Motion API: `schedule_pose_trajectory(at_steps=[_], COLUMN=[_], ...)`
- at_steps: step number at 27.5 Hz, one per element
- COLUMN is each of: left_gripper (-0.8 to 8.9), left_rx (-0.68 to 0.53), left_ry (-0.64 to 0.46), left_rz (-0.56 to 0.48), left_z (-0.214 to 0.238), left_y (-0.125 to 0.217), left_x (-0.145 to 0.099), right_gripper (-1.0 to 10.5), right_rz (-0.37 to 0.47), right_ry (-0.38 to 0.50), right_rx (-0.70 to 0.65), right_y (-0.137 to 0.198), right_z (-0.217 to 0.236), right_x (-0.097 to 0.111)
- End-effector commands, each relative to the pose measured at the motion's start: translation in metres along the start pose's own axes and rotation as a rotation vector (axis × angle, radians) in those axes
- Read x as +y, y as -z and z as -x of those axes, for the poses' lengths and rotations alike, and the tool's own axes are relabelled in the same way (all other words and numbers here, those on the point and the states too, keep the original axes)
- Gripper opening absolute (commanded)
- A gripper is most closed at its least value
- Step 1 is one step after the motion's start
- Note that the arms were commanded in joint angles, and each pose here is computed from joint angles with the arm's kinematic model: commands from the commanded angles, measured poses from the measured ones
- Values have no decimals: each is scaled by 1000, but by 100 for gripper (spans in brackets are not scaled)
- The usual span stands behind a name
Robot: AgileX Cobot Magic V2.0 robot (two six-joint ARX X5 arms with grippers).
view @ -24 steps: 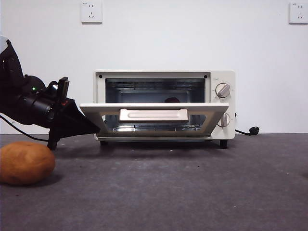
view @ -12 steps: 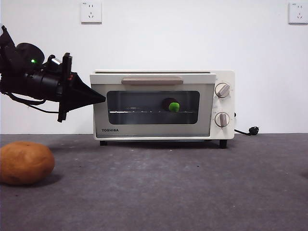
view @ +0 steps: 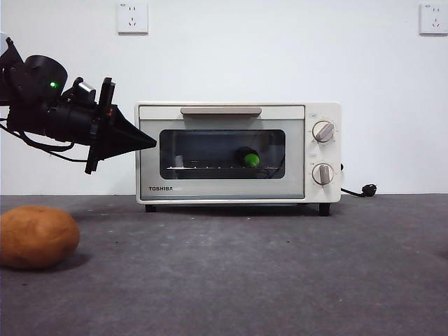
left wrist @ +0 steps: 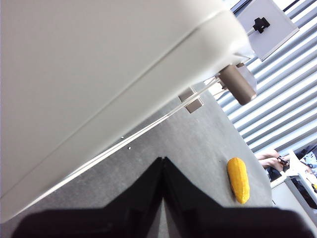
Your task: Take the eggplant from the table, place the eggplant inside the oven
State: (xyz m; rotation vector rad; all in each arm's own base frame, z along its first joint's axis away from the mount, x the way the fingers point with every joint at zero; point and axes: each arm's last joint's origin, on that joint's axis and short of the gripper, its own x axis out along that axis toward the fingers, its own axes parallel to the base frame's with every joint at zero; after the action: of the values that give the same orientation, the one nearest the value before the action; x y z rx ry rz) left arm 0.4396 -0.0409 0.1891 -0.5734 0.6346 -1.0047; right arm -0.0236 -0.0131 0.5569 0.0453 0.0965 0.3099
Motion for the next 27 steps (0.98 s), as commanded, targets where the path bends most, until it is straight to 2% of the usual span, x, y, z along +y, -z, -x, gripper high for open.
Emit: schedule_pose_trajectory(at_steps=[1, 7, 12, 21, 27], left_gripper=[-7, -7, -7, -7, -7], left_rx=[-2, -21, -44, -154, -248], left_ry=[11, 20, 25, 43, -15], left_rz=[-3, -44, -87, -274, -353], left_z=[0, 8, 22, 66, 102], left_y=[-3, -15, -29, -57, -57], left_x=[-4, -26, -59, -156, -223], right_gripper=[-12, -12, -12, -12, -5], right_rz=[-9, -8, -9, -8, -8], right_ry=[-3, -5, -6, -5, -5], right_rx=[23, 23, 23, 22, 22], right_y=[3, 3, 3, 3, 3], right_z=[1, 1, 1, 1, 1], right_x=[0, 0, 0, 0, 0])
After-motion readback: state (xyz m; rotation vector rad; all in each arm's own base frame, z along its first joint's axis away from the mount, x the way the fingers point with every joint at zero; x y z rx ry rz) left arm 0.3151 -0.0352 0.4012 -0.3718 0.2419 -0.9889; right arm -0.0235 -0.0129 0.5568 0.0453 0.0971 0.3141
